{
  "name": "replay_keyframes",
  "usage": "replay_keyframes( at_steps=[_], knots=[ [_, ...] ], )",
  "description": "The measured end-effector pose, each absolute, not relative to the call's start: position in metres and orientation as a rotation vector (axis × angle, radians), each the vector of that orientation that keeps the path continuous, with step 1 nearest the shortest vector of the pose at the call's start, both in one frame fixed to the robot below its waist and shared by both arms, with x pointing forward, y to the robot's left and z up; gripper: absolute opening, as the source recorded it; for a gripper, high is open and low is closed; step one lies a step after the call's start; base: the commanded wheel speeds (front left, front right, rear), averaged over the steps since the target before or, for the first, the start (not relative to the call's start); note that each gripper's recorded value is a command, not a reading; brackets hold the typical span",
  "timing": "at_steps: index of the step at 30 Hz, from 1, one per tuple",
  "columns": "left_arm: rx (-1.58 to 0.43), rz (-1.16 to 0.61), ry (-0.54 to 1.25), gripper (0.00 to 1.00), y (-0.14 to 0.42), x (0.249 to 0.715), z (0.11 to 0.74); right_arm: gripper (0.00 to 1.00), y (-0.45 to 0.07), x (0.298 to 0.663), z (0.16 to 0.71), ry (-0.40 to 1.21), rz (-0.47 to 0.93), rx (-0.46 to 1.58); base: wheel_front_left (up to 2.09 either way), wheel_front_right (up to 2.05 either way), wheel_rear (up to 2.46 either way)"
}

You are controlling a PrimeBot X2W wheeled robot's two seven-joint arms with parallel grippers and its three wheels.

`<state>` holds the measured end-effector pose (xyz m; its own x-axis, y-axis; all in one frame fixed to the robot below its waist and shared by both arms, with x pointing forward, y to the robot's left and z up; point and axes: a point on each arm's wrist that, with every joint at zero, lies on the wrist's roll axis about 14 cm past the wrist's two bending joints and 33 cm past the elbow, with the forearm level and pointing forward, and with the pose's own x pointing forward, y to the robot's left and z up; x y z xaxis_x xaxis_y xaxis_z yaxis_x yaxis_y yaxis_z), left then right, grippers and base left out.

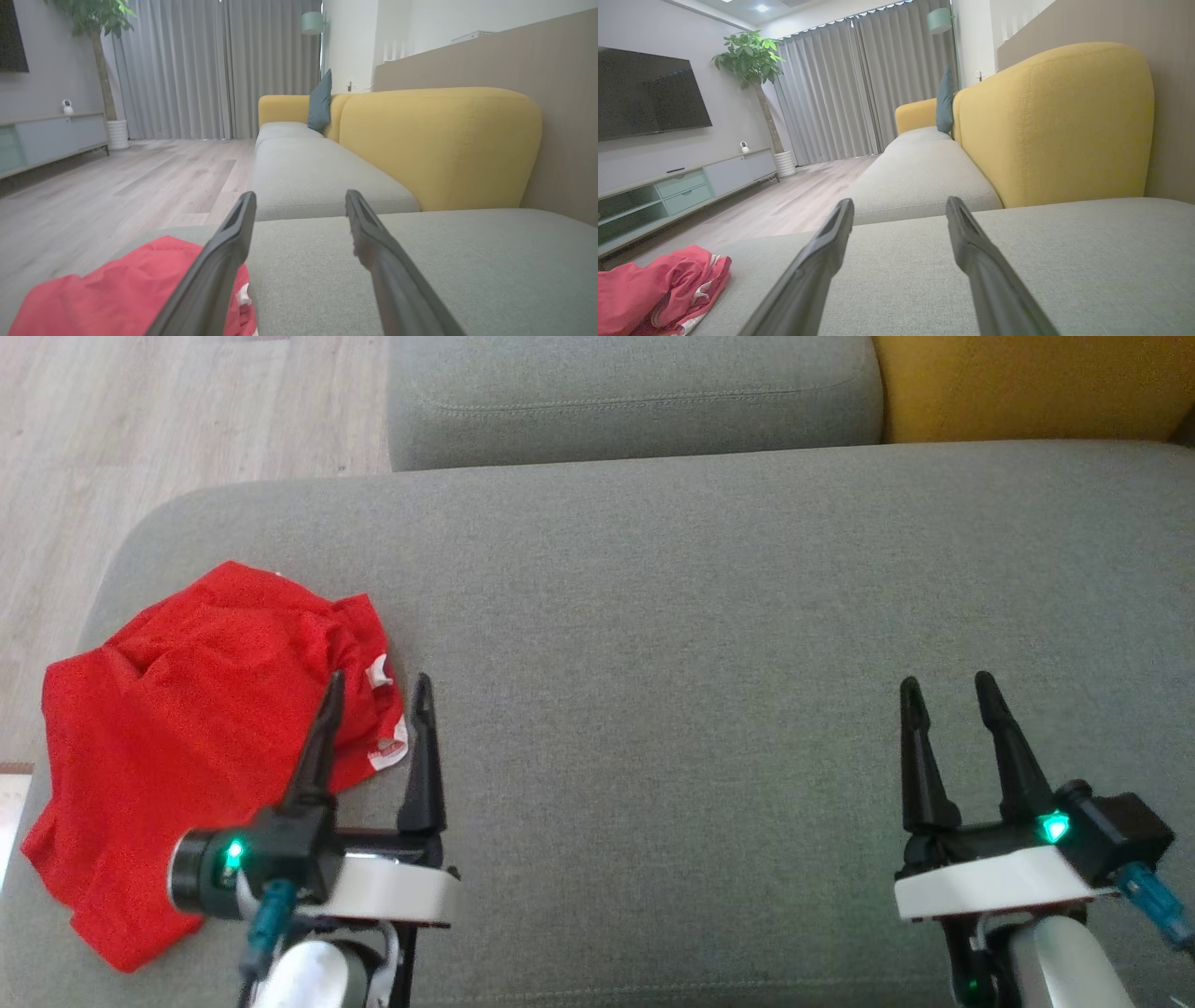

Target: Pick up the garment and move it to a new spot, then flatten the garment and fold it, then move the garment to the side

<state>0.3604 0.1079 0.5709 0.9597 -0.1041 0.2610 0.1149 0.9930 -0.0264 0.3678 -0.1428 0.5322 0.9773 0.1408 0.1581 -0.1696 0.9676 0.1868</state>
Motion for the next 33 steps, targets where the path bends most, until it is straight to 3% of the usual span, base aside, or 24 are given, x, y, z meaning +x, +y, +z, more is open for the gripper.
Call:
replay_keyframes(
  at_steps=[14, 21, 33],
  knots=[
    [0.024, -0.148, -0.305, 1.0, 0.094, 0.359, 0.578, 1.0, -0.14, 0.365, 0.529, -0.142, 0.168, 0.138, 0.0, 0.0, 0.0],
    [-0.073, -0.092, -0.283, 1.0, 0.109, 0.364, 0.577, 1.0, -0.147, 0.367, 0.526, -0.133, 0.14, 0.224, 0.0, 0.0, 0.0],
    [-0.071, -0.106, -0.226, 1.0, 0.111, 0.36, 0.557, 1.0, -0.147, 0.368, 0.525, -0.129, 0.134, 0.28, 0.0, 0.0, 0.0]
  ],
)
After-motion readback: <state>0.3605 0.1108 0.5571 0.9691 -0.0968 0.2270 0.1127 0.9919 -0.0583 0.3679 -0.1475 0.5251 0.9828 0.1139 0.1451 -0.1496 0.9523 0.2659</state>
